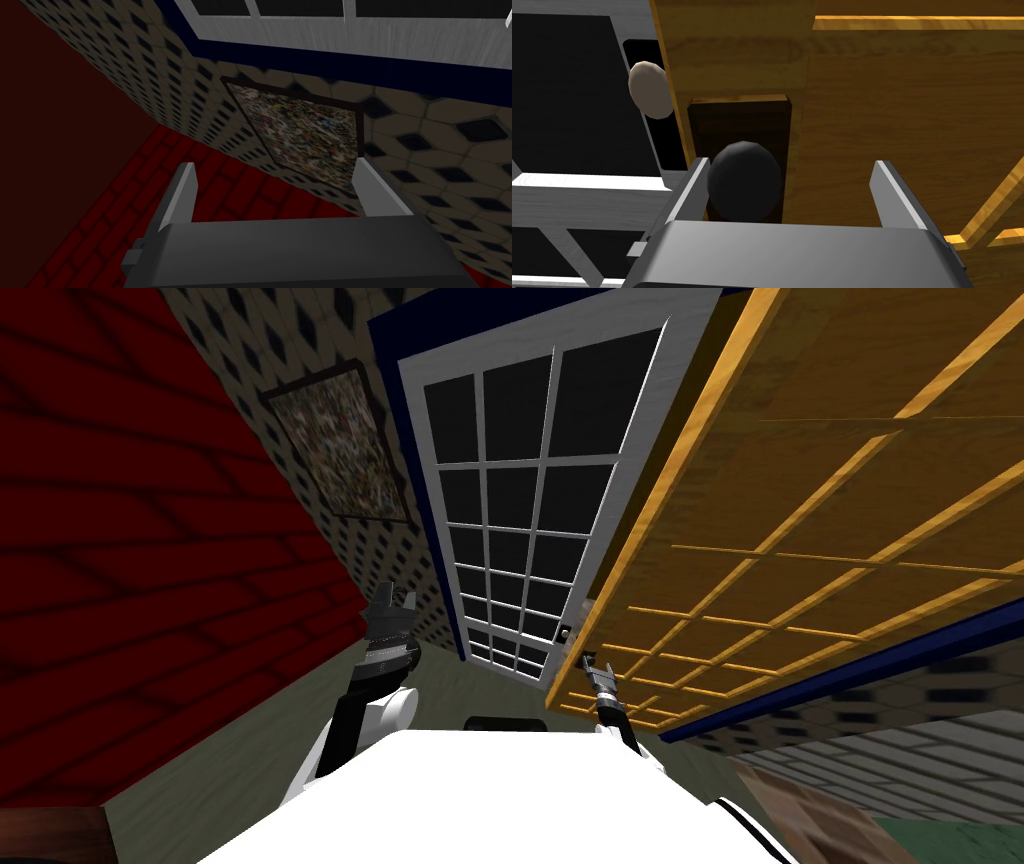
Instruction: Pull the door open
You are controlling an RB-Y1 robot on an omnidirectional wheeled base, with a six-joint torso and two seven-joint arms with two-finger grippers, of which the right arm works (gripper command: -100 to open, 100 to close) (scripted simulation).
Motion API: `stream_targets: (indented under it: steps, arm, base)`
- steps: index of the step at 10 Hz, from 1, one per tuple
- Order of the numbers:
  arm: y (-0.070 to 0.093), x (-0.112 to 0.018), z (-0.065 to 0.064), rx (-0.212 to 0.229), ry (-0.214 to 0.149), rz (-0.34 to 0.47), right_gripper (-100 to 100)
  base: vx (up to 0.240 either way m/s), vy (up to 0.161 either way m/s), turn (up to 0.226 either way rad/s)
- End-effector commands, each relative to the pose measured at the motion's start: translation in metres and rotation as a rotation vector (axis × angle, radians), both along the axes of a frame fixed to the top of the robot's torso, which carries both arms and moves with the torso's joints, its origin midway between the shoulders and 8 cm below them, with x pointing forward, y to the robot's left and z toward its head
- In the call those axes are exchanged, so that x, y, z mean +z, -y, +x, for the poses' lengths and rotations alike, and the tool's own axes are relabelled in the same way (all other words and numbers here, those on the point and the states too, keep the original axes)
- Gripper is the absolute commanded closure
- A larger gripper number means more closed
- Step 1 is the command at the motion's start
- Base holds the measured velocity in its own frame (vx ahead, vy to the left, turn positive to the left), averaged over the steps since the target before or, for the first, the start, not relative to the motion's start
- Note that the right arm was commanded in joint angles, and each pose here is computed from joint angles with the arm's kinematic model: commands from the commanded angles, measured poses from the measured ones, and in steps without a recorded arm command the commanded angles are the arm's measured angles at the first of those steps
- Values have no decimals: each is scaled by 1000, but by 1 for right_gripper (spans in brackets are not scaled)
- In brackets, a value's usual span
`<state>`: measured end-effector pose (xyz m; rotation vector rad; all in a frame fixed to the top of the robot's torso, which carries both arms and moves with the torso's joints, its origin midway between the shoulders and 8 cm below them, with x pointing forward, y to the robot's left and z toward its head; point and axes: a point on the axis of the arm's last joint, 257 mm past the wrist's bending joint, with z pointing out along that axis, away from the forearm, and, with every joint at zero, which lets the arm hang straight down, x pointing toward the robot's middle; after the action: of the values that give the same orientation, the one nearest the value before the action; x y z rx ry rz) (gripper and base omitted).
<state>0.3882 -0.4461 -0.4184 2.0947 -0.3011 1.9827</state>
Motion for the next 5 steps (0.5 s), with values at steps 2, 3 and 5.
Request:
stream_targets:
  steps: [2,3,5]
  arm:
    - [17,-11,-13,-30,-43,-16,100]
    - [17,-12,-13,-31,-44,-16,100]
    - [26,-19,-29,-46,-68,-23,100]
  base:
    - [0,0,0]
    - [7,0,3]
    - [-38,4,-23]
